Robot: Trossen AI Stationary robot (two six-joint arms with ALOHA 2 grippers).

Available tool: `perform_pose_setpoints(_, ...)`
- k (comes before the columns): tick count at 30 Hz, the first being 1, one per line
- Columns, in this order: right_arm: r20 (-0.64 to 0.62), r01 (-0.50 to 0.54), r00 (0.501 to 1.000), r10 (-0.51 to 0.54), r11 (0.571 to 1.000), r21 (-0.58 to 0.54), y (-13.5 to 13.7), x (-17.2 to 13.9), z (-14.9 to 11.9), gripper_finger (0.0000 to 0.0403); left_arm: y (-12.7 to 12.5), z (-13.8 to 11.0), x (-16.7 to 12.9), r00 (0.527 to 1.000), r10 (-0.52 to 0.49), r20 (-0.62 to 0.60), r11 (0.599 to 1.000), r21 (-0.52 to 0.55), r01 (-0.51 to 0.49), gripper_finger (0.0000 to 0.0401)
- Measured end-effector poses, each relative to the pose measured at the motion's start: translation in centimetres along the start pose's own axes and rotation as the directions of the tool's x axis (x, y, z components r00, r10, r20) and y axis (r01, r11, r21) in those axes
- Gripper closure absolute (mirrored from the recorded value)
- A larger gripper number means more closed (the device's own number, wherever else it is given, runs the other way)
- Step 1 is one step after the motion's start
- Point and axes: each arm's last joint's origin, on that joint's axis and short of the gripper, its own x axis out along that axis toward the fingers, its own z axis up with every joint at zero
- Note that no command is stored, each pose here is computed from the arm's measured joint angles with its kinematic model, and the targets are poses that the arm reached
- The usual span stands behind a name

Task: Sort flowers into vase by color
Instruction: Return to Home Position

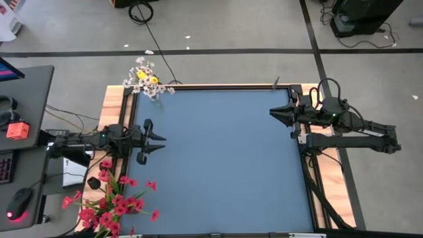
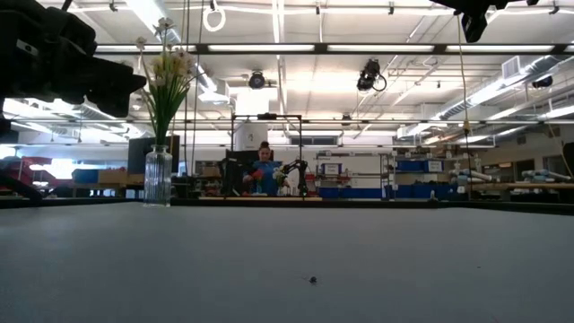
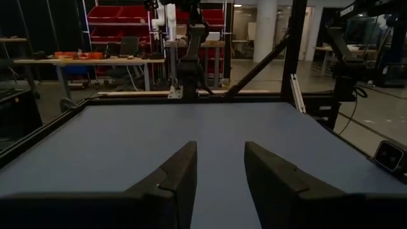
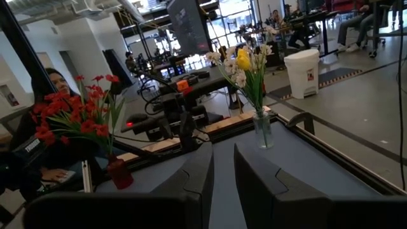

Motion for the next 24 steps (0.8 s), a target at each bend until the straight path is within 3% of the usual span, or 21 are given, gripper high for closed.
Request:
perform_pose_setpoints(19, -0.012, 0.003, 1.000, -0.003, 1.000, 0.002, 0.0, -0.1, -0.1, 0.0330, 0.0, 0.0, 0.0, 1.000, 0.000, 0.000, 1.000, -0.002, 0.000, 0.0266)
perform_pose_setpoints(24, -0.128, -0.059, 0.990, 0.058, 0.998, -0.004, 0.3, -3.2, -1.5, 0.0330, 0.0, 0.0, 0.0, 1.000, 0.000, 0.000, 1.000, -0.002, 0.000, 0.0266)
